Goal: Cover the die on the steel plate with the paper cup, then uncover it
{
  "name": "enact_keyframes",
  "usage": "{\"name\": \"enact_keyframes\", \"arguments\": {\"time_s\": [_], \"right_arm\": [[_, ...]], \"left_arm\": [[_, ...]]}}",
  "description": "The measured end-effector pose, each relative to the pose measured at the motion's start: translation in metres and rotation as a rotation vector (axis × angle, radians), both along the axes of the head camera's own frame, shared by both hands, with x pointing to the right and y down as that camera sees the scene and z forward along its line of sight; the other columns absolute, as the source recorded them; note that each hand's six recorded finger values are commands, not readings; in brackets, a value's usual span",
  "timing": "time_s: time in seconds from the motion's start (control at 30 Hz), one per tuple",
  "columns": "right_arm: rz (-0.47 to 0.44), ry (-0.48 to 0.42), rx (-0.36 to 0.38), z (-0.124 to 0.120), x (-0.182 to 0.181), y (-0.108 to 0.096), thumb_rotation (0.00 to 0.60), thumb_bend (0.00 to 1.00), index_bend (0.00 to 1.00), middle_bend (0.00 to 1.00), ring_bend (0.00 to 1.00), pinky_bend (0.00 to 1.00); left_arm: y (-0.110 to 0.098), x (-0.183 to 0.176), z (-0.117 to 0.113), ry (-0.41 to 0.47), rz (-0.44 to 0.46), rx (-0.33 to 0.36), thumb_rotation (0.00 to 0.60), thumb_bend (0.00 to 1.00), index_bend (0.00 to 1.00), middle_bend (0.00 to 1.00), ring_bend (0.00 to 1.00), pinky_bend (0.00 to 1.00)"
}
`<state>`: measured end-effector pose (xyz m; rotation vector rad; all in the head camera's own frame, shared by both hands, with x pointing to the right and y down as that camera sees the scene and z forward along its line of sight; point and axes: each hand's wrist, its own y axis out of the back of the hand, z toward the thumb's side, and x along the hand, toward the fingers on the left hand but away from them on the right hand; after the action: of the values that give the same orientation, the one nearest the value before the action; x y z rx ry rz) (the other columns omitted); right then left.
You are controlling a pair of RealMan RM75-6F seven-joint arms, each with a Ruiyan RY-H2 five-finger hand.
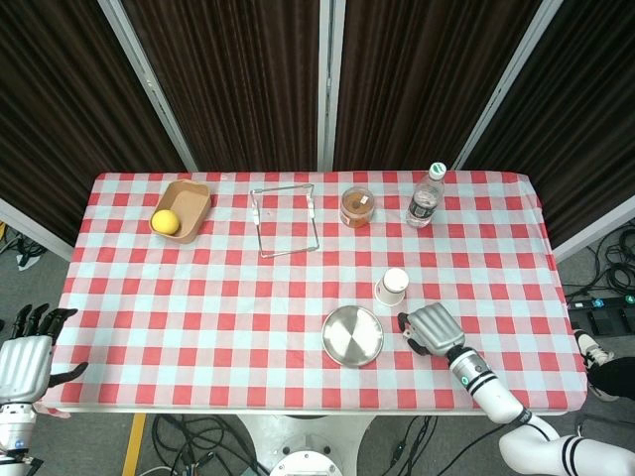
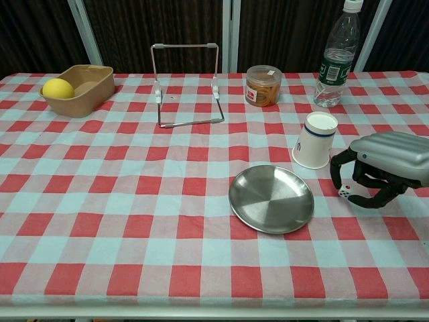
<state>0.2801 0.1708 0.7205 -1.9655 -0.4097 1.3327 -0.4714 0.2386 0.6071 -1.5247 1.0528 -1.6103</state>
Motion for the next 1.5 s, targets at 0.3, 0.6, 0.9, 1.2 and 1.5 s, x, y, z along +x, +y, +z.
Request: {"name": "enact_keyframes", "arguments": {"time_s": [0.3,0.6,0.9,1.2,1.5], "right_arm": [[-0.084,-0.108,-0.033,-0.005,-0.057,-0.01,0.6,0.33,0.59,0.91,0.9,0.96],[-0.171,-0.078,-0.054,0.019,-0.093,-0.004,0.6,0.31,0.28,0.91,0.88,0.95],[-0.116,-0.128,0.029,-0.01,-0.088,-0.017,0.6,0.2,0.03,0.71,0.68,0.89],[0.16,-0.327,0.099,-0.049,-0.052,-0.057,0.6,0.16,0.11,0.21,0.05,0.16],[0.409,-0.335,0.018,-0.031,0.005,-0.085,0.6,0.16,0.11,0.13,0.0,0.05]], "left_arm": [[0.002,0.001,-0.002,-0.004,0.002,0.004,0.6,0.02,0.2,0.2,0.09,0.0],[0.006,-0.002,-0.001,-0.004,-0.01,0.0,0.6,0.02,0.2,0.2,0.09,0.0],[0.004,-0.001,-0.004,0.002,-0.003,0.015,0.6,0.02,0.2,0.2,0.09,0.0],[0.001,0.003,-0.003,0.001,0.007,0.008,0.6,0.02,0.2,0.2,0.09,0.0],[0.001,0.004,-0.002,-0.004,0.008,0.001,0.6,0.02,0.2,0.2,0.09,0.0]]}}
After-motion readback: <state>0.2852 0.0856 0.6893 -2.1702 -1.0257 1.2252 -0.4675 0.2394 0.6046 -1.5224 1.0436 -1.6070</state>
